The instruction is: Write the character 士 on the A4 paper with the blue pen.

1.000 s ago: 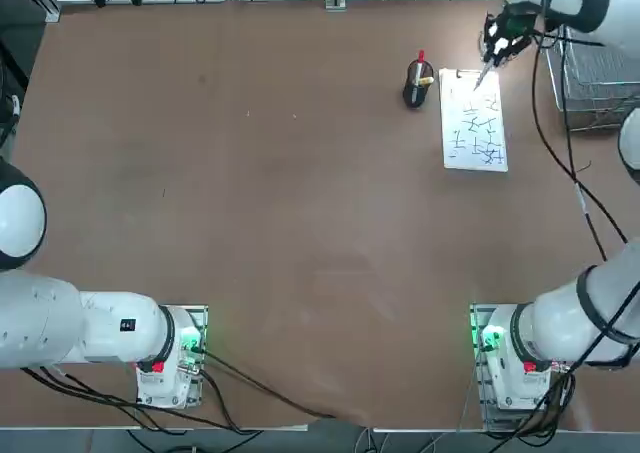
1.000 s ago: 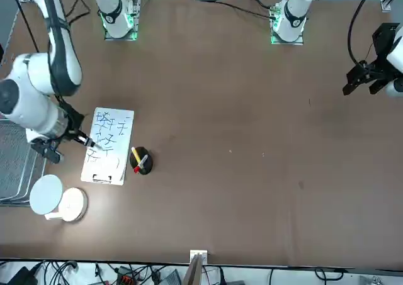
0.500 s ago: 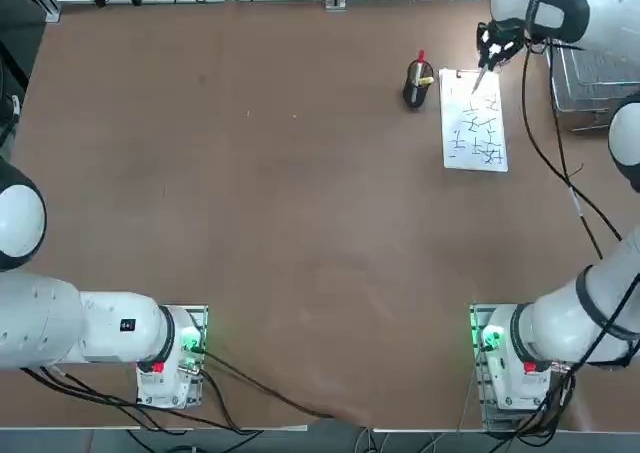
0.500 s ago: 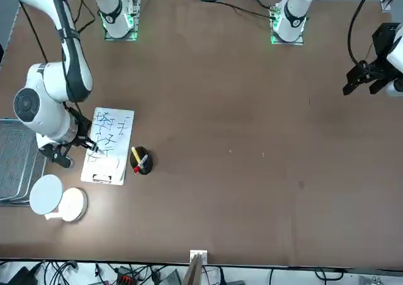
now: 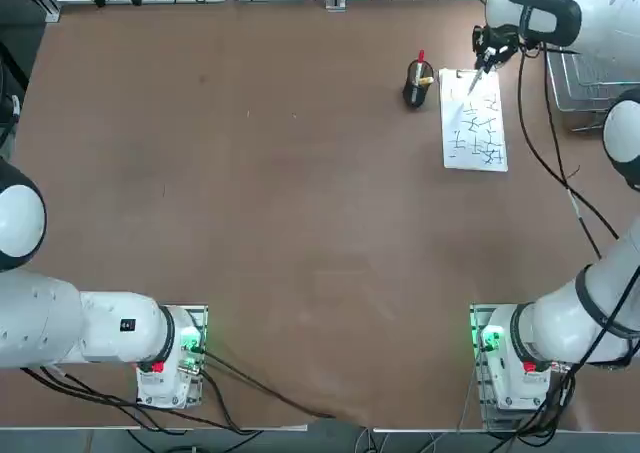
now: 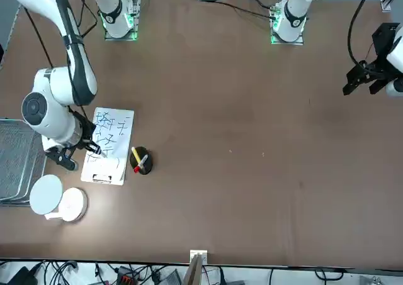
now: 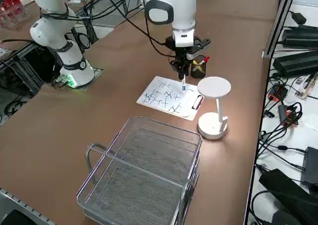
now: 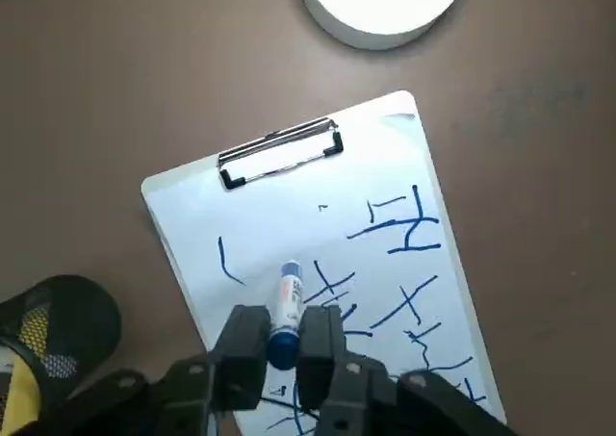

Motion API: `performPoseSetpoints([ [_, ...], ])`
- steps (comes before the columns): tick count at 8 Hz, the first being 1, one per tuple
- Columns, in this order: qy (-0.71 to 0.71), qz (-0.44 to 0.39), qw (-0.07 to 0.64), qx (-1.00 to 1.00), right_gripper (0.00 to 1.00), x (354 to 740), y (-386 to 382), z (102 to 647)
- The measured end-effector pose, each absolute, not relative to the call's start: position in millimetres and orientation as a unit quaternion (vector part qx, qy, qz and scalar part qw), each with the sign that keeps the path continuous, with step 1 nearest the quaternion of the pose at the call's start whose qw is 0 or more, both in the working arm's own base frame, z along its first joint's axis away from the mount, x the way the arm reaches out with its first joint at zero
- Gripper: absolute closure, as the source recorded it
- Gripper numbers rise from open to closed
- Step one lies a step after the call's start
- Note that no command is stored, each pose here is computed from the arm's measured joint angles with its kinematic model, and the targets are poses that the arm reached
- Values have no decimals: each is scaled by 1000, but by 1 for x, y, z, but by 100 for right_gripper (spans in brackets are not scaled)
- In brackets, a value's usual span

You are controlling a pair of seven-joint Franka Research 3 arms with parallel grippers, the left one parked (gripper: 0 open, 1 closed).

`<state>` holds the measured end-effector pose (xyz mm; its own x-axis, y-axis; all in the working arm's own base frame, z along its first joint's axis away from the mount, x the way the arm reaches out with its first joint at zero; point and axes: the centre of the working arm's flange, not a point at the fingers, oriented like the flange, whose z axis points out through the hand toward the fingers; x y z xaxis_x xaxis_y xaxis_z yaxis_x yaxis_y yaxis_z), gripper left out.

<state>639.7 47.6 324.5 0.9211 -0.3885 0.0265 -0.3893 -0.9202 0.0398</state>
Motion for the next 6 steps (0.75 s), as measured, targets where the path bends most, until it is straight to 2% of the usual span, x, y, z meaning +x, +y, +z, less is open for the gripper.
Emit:
performPoseSetpoints([
  [6,-203,7,26,979,81,637,47,310],
])
